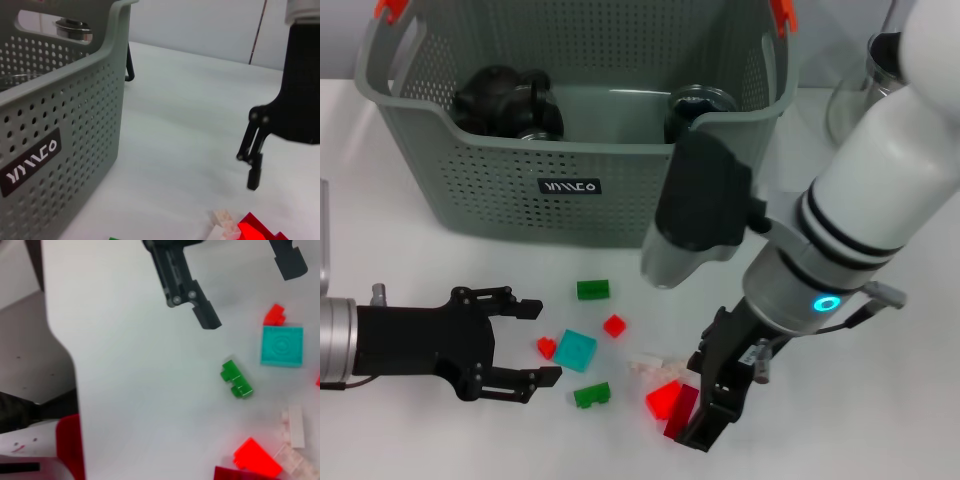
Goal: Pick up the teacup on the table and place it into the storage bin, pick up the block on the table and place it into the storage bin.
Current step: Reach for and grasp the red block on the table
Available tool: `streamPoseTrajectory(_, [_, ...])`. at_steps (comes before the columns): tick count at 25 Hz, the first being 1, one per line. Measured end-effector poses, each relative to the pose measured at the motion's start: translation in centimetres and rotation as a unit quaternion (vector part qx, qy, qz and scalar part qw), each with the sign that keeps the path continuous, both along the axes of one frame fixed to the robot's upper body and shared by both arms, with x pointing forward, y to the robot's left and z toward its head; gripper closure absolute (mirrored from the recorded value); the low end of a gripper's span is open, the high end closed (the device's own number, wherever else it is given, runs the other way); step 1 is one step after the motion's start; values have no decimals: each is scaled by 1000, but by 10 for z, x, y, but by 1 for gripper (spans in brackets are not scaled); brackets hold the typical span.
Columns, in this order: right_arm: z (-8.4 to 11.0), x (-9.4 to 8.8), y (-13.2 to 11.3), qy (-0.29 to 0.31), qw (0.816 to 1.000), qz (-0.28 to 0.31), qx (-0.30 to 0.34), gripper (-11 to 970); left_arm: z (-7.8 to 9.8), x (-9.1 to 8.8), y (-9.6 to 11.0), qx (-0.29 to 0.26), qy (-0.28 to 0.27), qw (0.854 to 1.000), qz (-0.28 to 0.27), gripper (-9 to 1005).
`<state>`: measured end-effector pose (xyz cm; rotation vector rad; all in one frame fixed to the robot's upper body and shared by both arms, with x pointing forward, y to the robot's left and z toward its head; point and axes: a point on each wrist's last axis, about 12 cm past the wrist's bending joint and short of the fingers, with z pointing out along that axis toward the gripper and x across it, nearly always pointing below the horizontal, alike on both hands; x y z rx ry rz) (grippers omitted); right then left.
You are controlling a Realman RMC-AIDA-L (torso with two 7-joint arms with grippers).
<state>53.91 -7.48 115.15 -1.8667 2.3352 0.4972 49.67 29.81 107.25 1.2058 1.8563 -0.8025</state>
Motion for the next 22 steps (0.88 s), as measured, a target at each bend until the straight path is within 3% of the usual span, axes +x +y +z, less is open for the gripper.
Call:
streamPoseTrajectory(8, [-20, -2, 12, -24, 1000, -5, -4, 75, 0, 0, 1, 0, -2, 1000, 0, 150])
streamPoseTrajectory(22, [-33, -9, 18, -41, 999, -3, -8, 75, -2, -2, 2, 2, -4, 1000, 0, 149])
